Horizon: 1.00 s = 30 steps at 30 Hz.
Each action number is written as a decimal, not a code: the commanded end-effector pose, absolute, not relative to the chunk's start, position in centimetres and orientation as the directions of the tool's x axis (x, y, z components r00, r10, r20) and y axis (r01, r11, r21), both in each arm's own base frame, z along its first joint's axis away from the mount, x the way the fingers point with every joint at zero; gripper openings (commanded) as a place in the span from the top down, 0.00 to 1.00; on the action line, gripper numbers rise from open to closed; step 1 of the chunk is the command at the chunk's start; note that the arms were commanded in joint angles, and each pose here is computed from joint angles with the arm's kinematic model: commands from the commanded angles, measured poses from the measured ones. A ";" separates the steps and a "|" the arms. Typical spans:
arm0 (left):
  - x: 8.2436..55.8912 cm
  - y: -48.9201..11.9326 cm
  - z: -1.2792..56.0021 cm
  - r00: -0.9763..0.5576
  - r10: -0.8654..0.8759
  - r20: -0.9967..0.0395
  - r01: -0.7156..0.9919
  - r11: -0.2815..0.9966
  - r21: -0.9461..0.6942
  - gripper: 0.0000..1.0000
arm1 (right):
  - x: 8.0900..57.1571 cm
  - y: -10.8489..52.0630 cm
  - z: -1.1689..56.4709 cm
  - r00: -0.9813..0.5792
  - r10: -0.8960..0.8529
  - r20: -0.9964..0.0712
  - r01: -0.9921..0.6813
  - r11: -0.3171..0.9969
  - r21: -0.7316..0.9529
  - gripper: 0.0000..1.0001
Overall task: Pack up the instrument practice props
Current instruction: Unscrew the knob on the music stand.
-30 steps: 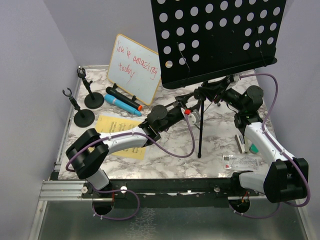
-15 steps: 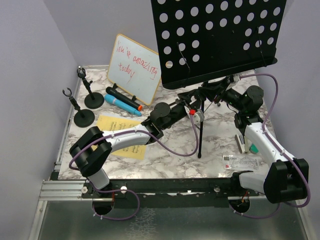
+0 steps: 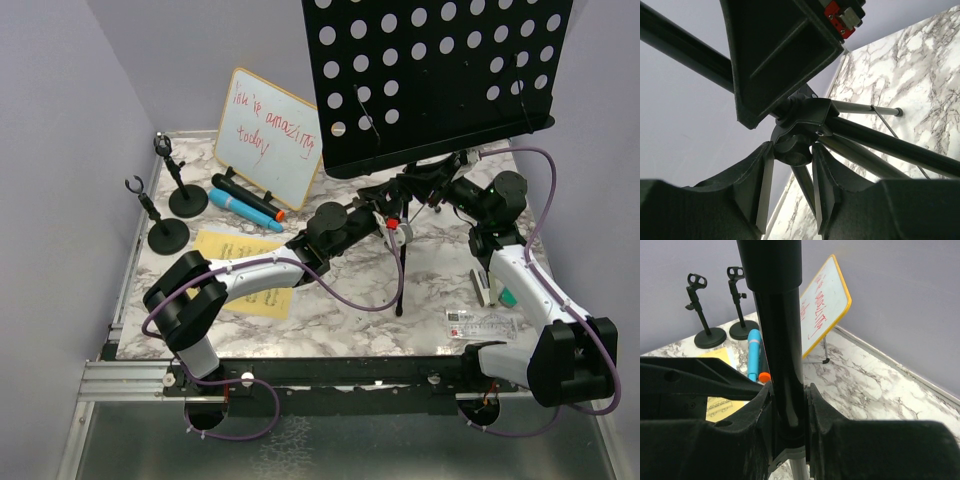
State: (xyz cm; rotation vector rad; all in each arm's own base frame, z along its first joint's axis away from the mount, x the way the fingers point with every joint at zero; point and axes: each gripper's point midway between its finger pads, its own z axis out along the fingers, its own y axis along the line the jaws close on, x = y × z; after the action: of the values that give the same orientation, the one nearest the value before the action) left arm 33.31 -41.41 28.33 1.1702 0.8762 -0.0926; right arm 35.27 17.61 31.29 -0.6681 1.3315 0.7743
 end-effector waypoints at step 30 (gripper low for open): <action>32.9 -41.4 31.3 0.689 0.322 -0.649 0.492 0.451 0.745 0.66 | 33.7 18.6 27.4 -0.099 0.081 -0.992 -0.846 0.517 0.127 0.99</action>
State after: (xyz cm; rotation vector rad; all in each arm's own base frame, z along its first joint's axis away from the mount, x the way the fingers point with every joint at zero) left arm 33.41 -41.56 28.43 1.1770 0.8960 -0.1024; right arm 35.26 17.62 31.28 -0.6686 1.3316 0.7744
